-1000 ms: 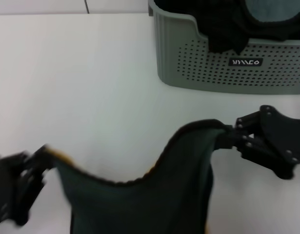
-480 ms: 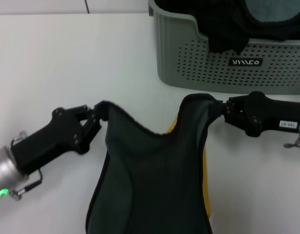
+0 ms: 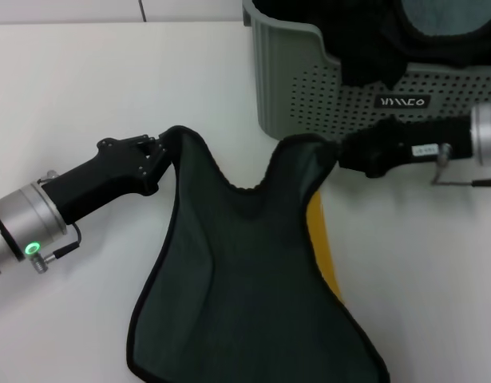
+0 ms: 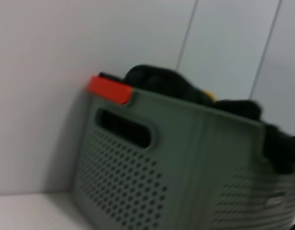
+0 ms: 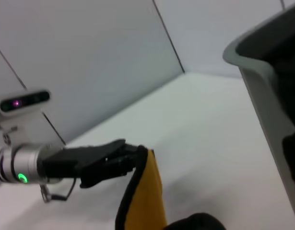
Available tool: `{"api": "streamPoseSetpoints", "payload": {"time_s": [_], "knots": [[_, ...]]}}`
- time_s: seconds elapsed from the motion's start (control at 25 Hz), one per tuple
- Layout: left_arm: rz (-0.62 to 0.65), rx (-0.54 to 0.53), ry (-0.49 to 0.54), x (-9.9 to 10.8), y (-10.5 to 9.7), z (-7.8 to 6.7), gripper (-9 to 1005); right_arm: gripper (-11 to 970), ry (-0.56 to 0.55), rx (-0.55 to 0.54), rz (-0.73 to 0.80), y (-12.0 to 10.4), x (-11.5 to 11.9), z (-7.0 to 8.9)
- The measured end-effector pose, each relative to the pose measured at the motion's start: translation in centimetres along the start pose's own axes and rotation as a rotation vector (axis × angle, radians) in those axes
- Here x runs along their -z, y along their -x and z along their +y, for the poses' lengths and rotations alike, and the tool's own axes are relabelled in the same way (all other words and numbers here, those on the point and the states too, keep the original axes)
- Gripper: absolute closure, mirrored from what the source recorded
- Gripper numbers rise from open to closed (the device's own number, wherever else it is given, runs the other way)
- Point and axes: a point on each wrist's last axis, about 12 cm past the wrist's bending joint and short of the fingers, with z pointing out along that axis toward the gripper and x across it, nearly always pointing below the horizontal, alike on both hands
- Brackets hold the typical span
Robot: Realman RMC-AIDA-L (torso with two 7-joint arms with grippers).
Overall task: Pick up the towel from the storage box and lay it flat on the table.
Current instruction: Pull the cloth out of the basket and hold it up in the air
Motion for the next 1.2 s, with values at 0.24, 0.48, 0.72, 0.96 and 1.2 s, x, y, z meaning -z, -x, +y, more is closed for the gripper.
{"api": "streamPoseSetpoints", "payload": {"time_s": [0.24, 0.48, 0.72, 0.96, 1.2], "knots": [[0.043, -0.001, 0.062, -0.1, -0.4, 0.7, 980, 873, -0.06, 0.033, 0.17, 2.6, -1.3, -0.2], [0.075, -0.006, 0.095, 0.2, -0.9, 1.1, 981, 867, -0.155, 0.114, 0.316, 4.7, -2.3, 1.0], [0.086, -0.016, 0.093, 0.4, -0.7, 1.3, 981, 860, -0.205, 0.194, 0.454, 6.8, -3.5, 2.1], [0.078, -0.003, 0.089, 0.4, -0.5, 1.4, 981, 854, -0.284, 0.307, 0.649, 9.3, -5.5, 3.0], [0.074, -0.002, 0.08, 0.2, -0.4, 1.2, 980, 847, -0.323, 0.402, 0.781, 10.5, -7.5, 3.6]]}}
